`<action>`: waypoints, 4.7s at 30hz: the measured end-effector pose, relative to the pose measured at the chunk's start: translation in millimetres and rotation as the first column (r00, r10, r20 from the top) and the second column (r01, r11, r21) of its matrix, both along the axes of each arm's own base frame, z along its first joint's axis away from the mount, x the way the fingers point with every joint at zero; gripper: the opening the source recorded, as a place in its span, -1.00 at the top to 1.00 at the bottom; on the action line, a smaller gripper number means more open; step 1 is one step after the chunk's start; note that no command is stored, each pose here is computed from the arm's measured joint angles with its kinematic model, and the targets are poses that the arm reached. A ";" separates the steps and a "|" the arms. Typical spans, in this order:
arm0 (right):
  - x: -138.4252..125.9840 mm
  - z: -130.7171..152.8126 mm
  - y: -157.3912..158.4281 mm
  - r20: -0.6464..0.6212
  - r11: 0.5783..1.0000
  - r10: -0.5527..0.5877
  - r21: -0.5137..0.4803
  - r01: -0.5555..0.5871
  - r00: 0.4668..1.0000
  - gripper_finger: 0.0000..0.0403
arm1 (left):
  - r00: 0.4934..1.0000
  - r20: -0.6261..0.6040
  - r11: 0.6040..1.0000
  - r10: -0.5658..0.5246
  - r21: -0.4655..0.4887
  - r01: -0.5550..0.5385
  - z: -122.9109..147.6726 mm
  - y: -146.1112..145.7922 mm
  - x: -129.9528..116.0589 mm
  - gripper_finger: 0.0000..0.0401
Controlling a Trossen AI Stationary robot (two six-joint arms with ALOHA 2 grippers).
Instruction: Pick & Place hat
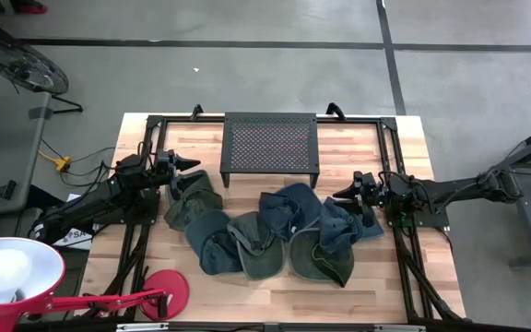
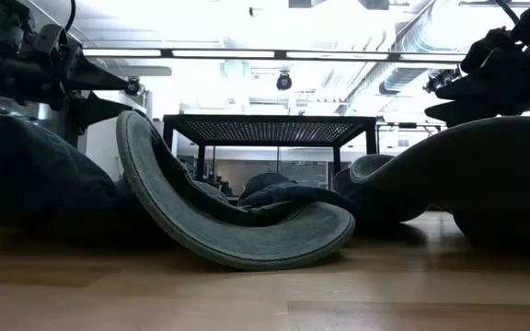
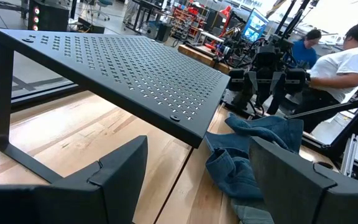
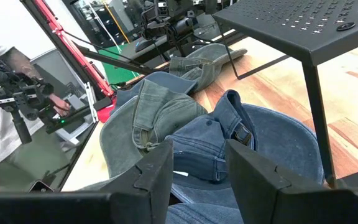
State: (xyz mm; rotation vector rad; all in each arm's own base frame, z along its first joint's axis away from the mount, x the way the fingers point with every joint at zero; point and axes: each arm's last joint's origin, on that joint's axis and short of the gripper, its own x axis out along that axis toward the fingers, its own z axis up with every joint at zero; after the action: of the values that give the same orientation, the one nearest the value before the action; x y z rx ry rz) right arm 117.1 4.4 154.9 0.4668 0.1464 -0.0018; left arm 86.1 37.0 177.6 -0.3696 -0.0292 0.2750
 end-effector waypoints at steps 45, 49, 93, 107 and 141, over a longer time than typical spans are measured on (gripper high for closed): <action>0.0 0.3 -2.8 -0.001 0.851 -0.018 -0.524 0.015 1.000 0.31 | 1.000 0.000 1.000 0.000 0.000 0.000 0.1 0.0 0.0 -0.37; 0.1 0.9 -2.7 0.010 0.918 -0.033 -0.395 0.034 0.999 0.31 | 1.000 0.000 1.000 0.000 0.000 0.000 0.0 0.0 0.0 -0.37; 103.2 109.2 46.2 -0.897 0.896 -0.059 0.145 0.419 0.437 0.01 | 1.000 0.000 1.000 0.000 0.000 0.000 0.0 0.0 0.0 -0.37; 138.7 85.4 109.3 -0.936 0.934 0.008 0.132 0.332 0.352 -0.42 | 1.000 0.000 1.000 0.000 0.000 0.000 0.0 0.0 0.0 -0.37; 181.3 48.2 106.3 -0.980 0.685 -0.198 -0.119 0.719 0.026 -0.42 | 1.000 0.000 1.000 0.001 0.000 -0.001 0.1 0.0 0.0 -0.37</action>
State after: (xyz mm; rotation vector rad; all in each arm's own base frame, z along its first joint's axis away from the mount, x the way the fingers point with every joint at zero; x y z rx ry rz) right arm 298.4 110.7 203.2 0.9113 1.3291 -1.0599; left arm 86.0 37.0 177.7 -0.3692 -0.0298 0.2757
